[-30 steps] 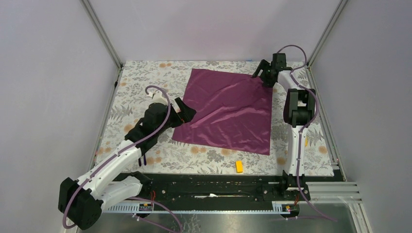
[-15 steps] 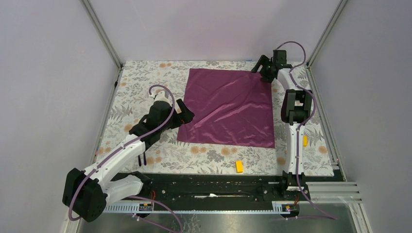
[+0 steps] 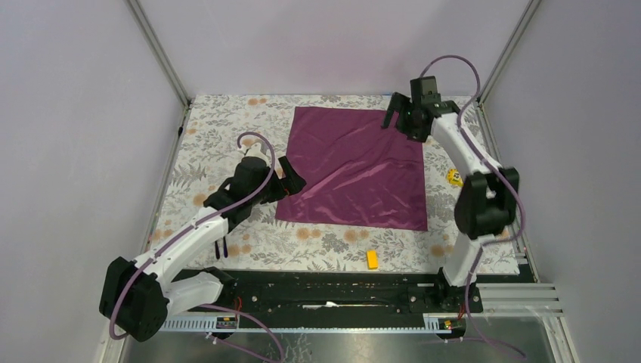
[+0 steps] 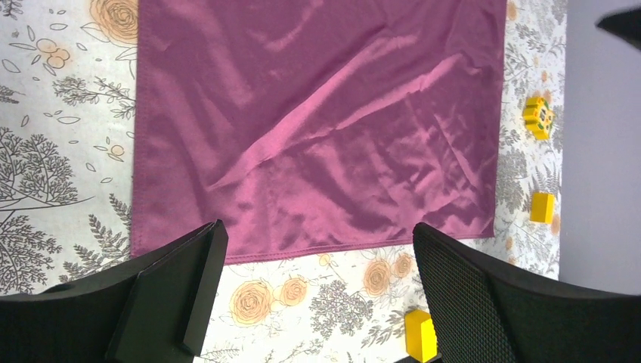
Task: Fold the napkin into a case and place the utensils inside
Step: Fold and flatten the napkin at the center of the board.
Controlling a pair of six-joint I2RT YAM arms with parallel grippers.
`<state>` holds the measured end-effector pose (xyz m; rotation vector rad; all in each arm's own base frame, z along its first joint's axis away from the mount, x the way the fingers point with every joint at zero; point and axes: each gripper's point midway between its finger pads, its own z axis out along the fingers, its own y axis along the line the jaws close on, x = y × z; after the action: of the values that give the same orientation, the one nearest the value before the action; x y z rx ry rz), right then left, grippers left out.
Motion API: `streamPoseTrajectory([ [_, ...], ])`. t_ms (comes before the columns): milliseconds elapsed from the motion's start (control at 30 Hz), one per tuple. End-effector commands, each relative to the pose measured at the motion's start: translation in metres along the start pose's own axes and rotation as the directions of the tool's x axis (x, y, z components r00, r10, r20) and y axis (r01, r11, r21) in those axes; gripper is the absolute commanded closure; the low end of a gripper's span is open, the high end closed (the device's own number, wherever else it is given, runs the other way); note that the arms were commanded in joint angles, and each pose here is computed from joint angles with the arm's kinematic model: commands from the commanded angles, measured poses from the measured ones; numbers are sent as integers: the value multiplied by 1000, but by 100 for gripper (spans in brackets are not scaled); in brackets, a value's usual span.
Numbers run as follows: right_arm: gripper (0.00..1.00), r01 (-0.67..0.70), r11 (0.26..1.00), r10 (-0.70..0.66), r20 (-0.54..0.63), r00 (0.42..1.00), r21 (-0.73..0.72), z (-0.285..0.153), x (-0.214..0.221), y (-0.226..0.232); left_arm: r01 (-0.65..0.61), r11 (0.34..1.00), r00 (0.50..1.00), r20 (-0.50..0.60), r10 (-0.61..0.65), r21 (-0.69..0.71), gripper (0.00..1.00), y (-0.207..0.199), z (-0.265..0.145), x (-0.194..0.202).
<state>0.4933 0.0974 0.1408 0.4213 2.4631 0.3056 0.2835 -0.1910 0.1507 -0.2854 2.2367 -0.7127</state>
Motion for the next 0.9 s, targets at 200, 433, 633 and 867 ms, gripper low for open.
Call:
streamPoseTrajectory([
  [200,0,-231,960,248,-102,963,156,-109,129,-77,-22,990,998,65,13,141,1,-22,-21,-12],
  [433,1,-361,837,444,-125,887,410,-128,185,-136,40,974,998,34,-48,223,1,-32,-25,-2],
  [633,17,-387,775,512,-138,848,499,-124,210,-150,20,975,999,32,-27,220,1,-34,-22,-4],
  [867,37,-370,740,549,-188,814,561,-104,229,-158,-2,972,999,49,-10,235,1,-45,-27,-16],
])
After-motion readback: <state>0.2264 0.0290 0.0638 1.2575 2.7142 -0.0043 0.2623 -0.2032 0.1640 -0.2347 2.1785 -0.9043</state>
